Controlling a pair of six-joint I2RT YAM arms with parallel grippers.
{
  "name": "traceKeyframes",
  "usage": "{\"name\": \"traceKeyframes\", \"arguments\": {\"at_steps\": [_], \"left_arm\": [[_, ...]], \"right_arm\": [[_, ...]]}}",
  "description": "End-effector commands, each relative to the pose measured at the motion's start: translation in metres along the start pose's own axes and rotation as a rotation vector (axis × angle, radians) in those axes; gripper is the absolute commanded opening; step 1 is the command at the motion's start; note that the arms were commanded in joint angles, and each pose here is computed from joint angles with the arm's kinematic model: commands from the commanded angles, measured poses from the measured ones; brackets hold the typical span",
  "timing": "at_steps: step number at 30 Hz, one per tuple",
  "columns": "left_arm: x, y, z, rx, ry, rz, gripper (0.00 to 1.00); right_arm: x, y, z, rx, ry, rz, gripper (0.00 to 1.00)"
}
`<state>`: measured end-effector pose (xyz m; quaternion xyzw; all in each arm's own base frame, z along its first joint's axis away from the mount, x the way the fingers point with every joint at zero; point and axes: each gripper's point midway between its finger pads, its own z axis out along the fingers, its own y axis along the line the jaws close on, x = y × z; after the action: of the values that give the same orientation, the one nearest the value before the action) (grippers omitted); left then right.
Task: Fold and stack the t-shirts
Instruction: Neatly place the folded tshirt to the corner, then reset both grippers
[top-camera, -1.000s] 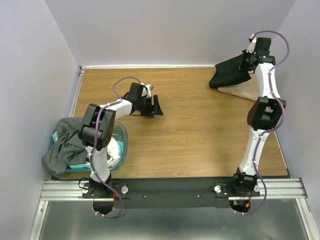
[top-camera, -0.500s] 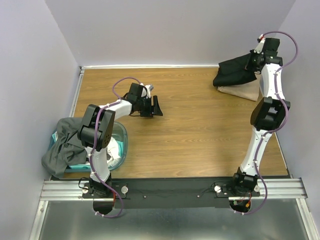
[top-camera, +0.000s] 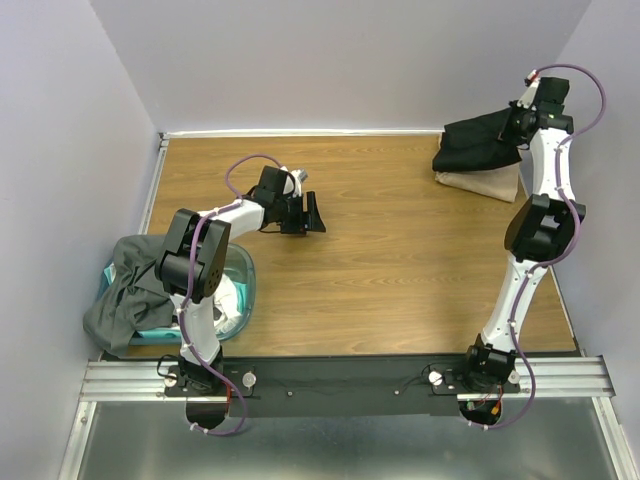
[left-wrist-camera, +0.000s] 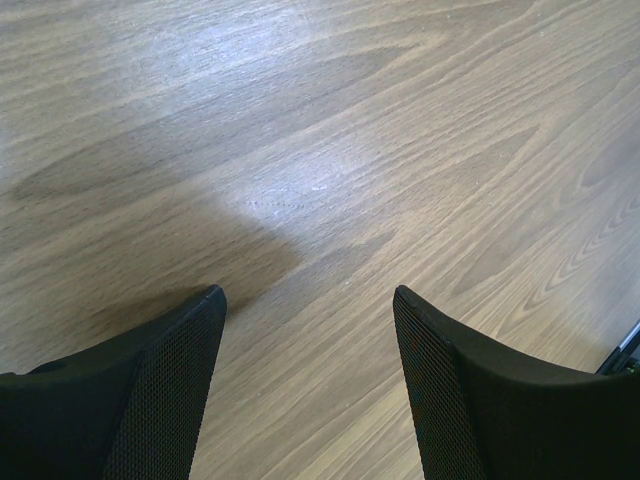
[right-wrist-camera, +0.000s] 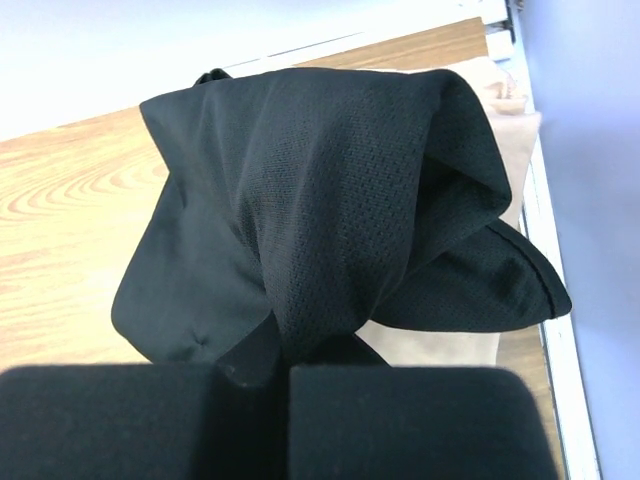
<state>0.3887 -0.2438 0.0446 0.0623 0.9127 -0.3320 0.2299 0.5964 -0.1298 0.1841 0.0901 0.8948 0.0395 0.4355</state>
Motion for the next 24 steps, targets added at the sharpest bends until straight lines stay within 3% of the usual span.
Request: {"name": "traceKeyframes", "arguments": {"at_steps": [1,2,4,5,20,24], "left_arm": [[0.027,0.011,-0.003,-0.068,0.075,-0.030,0.76],[0.025,0.009,-0.005,-0.067,0.067,-0.026,0.76],[0.023,0.008,-0.006,-0.066,0.060,-0.020,0.77],[0.023,0.006,-0.006,-0.062,0.058,-0.013,0.76],[-0.011,-0.032,-0.027,0.009,-0.094,0.095,0.77],[-0.020,-0.040,-0.039,0.015,-0.150,0.109,0.77]], "right_arm": [[-0.007,-0.023,-0.005,0.101,-0.017,-0.011,0.15],[-0.005,-0.028,-0.002,0.123,-0.013,-0.010,0.34],[-0.005,-0.039,-0.002,0.189,-0.012,-0.009,0.95],[-0.004,-0.043,-0.002,0.209,-0.011,-0.009,1.00],[0.019,-0.040,-0.030,0.222,-0.014,-0.050,1.00],[0.035,-0.017,-0.050,0.121,-0.010,-0.024,1.00]]}}
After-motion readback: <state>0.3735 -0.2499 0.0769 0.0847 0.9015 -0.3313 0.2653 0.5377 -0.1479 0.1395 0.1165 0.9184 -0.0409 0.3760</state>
